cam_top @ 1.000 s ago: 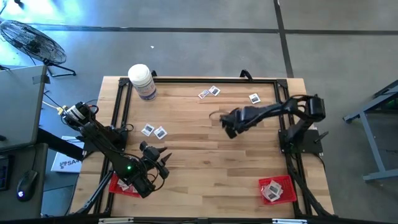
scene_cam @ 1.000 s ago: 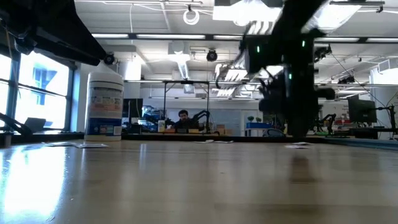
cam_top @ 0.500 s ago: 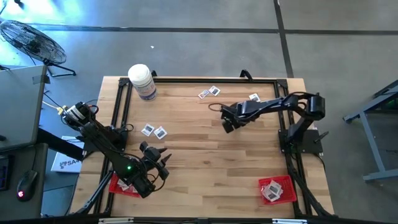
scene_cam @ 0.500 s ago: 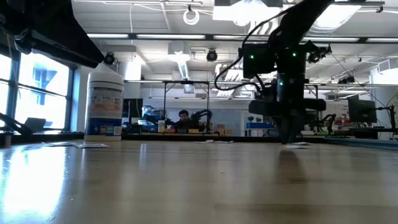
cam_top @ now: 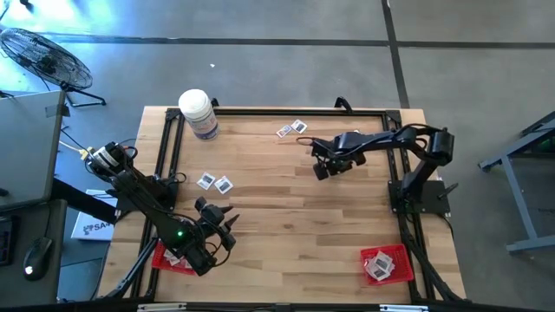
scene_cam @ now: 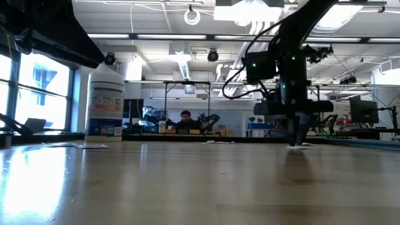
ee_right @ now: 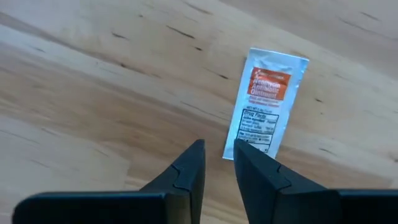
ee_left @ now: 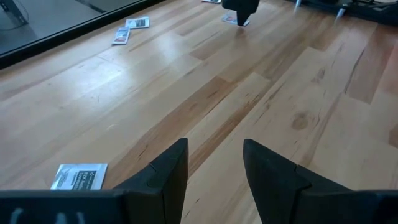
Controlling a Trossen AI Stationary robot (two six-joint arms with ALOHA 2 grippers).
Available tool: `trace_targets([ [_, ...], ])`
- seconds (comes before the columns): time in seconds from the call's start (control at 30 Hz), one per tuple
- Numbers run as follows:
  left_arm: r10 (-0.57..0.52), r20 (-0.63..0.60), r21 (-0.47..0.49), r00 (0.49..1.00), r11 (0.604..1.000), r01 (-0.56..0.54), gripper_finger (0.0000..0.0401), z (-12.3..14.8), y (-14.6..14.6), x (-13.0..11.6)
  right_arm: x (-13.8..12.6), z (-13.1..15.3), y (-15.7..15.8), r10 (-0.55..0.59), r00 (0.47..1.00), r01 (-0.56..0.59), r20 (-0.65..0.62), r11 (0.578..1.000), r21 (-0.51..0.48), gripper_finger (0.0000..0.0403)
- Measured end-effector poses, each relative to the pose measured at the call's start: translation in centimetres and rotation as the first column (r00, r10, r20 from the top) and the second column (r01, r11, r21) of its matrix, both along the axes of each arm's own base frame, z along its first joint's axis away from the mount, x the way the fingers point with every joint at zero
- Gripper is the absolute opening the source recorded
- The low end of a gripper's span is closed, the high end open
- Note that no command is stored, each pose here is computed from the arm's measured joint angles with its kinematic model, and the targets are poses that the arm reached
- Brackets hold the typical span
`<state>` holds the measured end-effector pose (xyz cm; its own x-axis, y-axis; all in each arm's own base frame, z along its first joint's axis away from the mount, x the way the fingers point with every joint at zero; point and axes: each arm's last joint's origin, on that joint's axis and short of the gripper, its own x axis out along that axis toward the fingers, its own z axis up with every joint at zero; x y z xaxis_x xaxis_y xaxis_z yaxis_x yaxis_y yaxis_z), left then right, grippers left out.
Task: Pick & Place First Aid Supplies
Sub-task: Put the ointment pack into the left red bin
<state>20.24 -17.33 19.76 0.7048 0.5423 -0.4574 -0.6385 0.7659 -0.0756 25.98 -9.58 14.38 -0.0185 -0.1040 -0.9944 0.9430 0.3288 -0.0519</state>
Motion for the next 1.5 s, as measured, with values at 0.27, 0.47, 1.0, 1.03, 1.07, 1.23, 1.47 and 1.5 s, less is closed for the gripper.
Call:
trace_targets([
  [0.27, 0.000, 0.004, -0.006, 1.000, 1.000, 0.000, 0.0152, 0.0, 0.0, 0.0, -0.5, -0.8, -1.5, -0.050, 0.999, 0.051, -0.014, 0.996, 0.071, 0.0078],
  [0.47, -0.001, 0.010, -0.019, 1.000, 1.000, 0.002, 0.0152, 0.0, -0.1, 0.1, 0.0, -1.0, -1.1, -0.046, 0.999, 0.042, 0.028, 0.991, 0.129, 0.0078],
  [1.0, -0.012, 0.003, 0.001, 1.000, 1.000, 0.012, 0.0152, 0.0, -0.1, 0.1, 3.7, -0.6, 13.0, 0.246, 0.937, -0.308, 0.249, 0.917, 0.255, 0.0078],
  [1.03, -0.012, 0.003, 0.002, 1.000, 1.000, 0.012, 0.0152, 0.0, -0.1, 0.1, 3.8, -0.5, 14.0, 0.272, 0.923, -0.341, 0.271, 0.905, 0.253, 0.0078],
  [1.07, -0.012, 0.003, 0.002, 1.000, 1.000, 0.012, 0.0152, 0.0, -0.1, 0.1, 3.8, -0.5, 14.8, 0.299, 0.909, -0.373, 0.290, 0.893, 0.251, 0.0078],
  [1.23, -0.010, 0.009, 0.006, 1.000, 1.000, 0.010, 0.0152, 0.1, -0.1, 0.1, 3.8, 0.0, 18.2, 0.466, 0.816, -0.547, 0.342, 0.815, 0.192, 0.0078],
  [1.47, -0.006, 0.023, 0.017, 1.000, 1.000, 0.006, 0.0152, 0.1, -0.1, 0.2, 5.1, 3.7, 19.8, 0.646, 0.711, -0.672, 0.279, 0.741, -0.003, 0.0078],
  [1.5, -0.006, 0.023, 0.017, 1.000, 1.000, 0.006, 0.0152, 0.1, -0.1, 0.2, 5.3, 4.1, 19.7, 0.677, 0.686, -0.695, 0.267, 0.718, -0.034, 0.0078],
])
